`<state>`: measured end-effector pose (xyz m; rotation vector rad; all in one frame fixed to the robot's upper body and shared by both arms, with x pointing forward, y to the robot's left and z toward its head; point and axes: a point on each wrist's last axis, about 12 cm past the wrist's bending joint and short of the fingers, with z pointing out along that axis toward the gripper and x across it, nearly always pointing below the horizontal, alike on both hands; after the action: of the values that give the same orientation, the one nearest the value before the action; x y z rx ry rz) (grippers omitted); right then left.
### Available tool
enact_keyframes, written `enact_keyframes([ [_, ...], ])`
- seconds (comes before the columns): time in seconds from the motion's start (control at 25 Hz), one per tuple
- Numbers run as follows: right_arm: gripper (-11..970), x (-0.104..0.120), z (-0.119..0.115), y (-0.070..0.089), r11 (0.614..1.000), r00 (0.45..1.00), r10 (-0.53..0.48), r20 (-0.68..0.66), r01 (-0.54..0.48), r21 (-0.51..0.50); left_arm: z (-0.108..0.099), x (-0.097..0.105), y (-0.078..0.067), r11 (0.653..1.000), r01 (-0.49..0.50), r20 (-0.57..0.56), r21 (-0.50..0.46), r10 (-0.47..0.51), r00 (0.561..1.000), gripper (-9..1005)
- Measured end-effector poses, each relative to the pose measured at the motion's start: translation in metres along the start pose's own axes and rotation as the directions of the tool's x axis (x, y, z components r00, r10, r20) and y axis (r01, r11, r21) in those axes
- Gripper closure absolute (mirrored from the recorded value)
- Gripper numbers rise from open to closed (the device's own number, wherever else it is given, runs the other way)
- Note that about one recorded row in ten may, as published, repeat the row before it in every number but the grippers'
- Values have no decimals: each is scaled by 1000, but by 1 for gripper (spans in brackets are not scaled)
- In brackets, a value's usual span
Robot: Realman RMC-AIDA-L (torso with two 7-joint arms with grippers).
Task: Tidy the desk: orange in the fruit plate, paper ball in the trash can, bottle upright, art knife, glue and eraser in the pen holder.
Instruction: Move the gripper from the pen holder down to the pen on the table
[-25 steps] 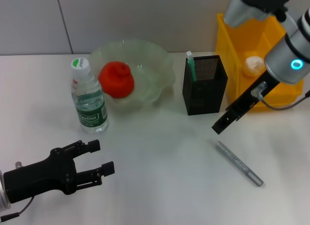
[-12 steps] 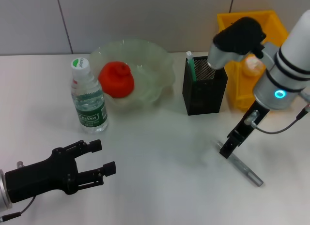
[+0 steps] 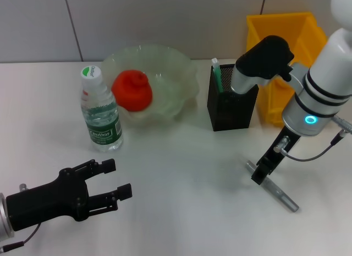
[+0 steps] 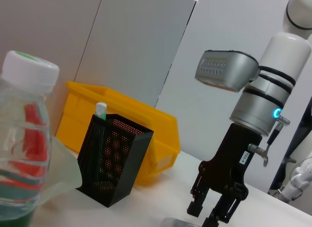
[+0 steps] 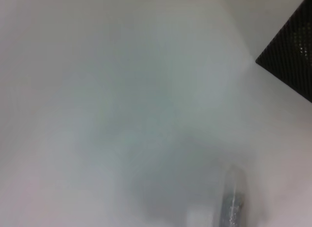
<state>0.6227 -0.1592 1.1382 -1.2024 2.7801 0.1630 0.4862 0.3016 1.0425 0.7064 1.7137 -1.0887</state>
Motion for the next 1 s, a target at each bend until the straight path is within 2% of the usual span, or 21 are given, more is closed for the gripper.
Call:
enact_keyframes([
  [0.36,555,0,3,0,1000,1000,3,3,-3,3,1,0,1,1000,-2,-2,-4,2,1000,135],
  [0.8,549,0,9,2,1000,1000,-13,-13,13,11,2,-1,1,1000,-4,-2,-2,4,1000,135],
  [1.0,602,0,11,2,1000,1000,-13,-18,13,10,2,-1,1,1000,-4,-1,-2,4,1000,135],
])
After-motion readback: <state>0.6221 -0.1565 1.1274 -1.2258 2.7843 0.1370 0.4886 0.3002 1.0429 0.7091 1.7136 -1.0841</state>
